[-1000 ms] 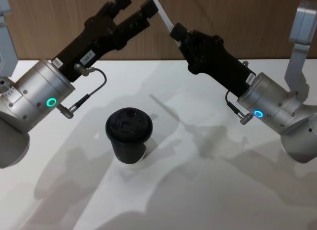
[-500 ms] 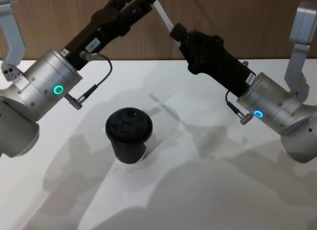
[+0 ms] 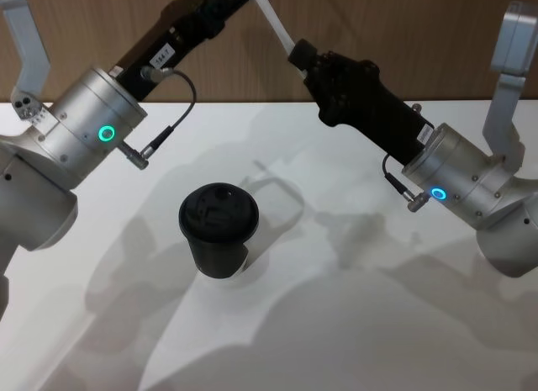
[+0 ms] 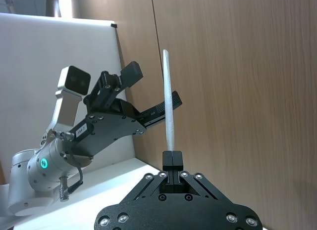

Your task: Pick up the straw with one hand, pass it to the other hand, and insert it into the cup.

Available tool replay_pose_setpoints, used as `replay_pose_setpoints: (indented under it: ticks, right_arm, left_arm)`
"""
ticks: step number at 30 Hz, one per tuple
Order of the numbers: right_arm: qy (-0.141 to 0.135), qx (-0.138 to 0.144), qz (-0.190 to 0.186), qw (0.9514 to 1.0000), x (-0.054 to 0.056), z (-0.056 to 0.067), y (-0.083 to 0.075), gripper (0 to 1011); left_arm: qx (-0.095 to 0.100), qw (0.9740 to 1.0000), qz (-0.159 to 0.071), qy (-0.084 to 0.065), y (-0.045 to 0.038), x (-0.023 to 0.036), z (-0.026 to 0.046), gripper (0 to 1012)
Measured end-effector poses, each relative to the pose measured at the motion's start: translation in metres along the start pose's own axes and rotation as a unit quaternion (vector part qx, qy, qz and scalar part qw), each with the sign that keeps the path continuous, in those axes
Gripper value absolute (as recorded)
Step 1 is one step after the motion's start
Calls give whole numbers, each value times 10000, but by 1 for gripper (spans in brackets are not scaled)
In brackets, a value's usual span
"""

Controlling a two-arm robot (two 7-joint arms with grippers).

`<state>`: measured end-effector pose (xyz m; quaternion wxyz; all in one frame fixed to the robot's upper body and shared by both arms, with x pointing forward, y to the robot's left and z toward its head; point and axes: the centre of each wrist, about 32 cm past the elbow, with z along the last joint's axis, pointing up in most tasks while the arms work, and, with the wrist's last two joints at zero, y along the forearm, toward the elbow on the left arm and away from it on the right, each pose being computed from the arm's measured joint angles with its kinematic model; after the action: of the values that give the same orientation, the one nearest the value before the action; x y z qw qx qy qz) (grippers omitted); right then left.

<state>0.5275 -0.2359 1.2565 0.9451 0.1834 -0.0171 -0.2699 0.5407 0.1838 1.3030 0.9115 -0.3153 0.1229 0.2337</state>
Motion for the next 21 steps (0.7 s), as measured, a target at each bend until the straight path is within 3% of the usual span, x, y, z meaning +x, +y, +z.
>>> replay_pose_setpoints:
  ticks: [21]
  right_arm:
    - [0,0,0,10000,0,0,0,0]
  left_arm:
    - [-113,9997,40,202,-92,40,39,1003]
